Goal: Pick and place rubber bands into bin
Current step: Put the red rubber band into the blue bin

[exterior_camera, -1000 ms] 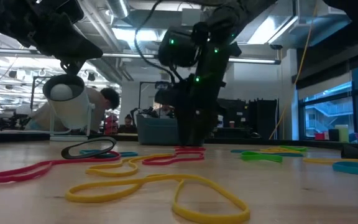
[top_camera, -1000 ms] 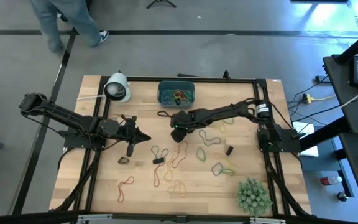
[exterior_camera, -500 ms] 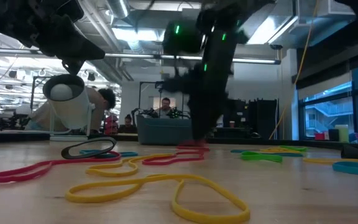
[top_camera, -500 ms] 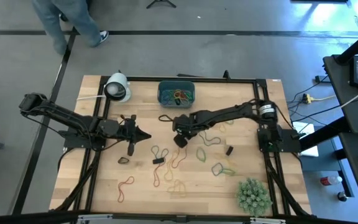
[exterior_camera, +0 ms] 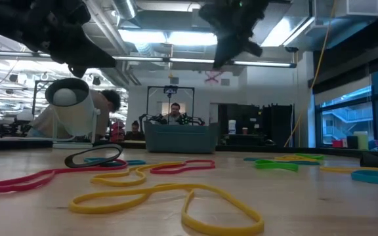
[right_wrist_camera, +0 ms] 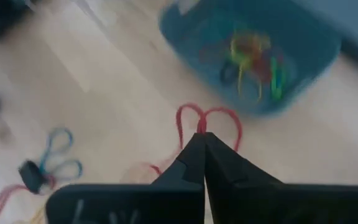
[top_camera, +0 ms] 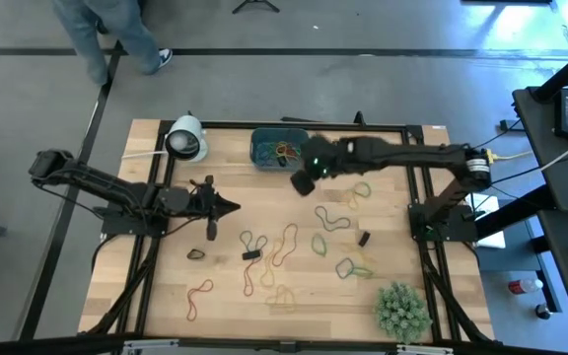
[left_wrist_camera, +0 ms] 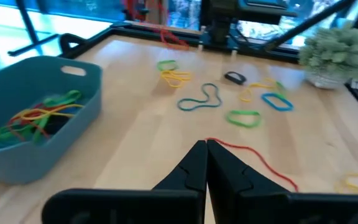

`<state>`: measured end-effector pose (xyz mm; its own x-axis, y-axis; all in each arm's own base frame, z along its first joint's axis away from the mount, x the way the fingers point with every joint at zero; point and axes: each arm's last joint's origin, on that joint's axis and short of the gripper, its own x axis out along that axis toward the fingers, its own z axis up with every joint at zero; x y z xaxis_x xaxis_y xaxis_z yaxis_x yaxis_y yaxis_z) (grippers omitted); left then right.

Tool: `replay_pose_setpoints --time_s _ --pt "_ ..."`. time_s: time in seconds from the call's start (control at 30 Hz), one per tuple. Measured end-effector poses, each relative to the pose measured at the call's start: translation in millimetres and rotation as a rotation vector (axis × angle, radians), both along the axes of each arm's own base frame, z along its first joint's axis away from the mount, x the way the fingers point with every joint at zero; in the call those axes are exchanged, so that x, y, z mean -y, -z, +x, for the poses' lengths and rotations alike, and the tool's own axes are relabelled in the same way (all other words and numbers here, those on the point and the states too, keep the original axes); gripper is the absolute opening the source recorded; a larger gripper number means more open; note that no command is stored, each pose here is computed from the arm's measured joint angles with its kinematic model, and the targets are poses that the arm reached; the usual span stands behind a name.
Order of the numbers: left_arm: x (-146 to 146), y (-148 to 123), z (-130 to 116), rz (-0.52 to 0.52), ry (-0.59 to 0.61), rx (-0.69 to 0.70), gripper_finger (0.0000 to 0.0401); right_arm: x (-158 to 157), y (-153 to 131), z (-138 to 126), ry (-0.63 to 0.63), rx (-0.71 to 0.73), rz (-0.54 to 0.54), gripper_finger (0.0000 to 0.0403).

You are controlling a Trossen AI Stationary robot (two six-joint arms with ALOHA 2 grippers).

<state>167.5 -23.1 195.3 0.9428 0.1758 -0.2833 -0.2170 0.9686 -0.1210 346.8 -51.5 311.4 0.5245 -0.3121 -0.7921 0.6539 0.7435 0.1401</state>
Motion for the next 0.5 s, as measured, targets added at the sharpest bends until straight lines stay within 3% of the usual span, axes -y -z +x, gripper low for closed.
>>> replay_pose_setpoints --time_s 0.23,0.37,0.5 --pt "-15 -1 2 -0.007 -0.101 0.013 0.0002 56 -33 8 -0.098 0.001 -0.186 0.0001" --pt "-21 -1 2 -0.007 -0.132 0.017 0.0002 88 -28 24 -0.18 0.002 -0.238 0.0" --pt "-23 -1 2 -0.008 -0.147 0.017 0.0002 118 -5 44 -0.273 -0.006 -0.236 0.0"
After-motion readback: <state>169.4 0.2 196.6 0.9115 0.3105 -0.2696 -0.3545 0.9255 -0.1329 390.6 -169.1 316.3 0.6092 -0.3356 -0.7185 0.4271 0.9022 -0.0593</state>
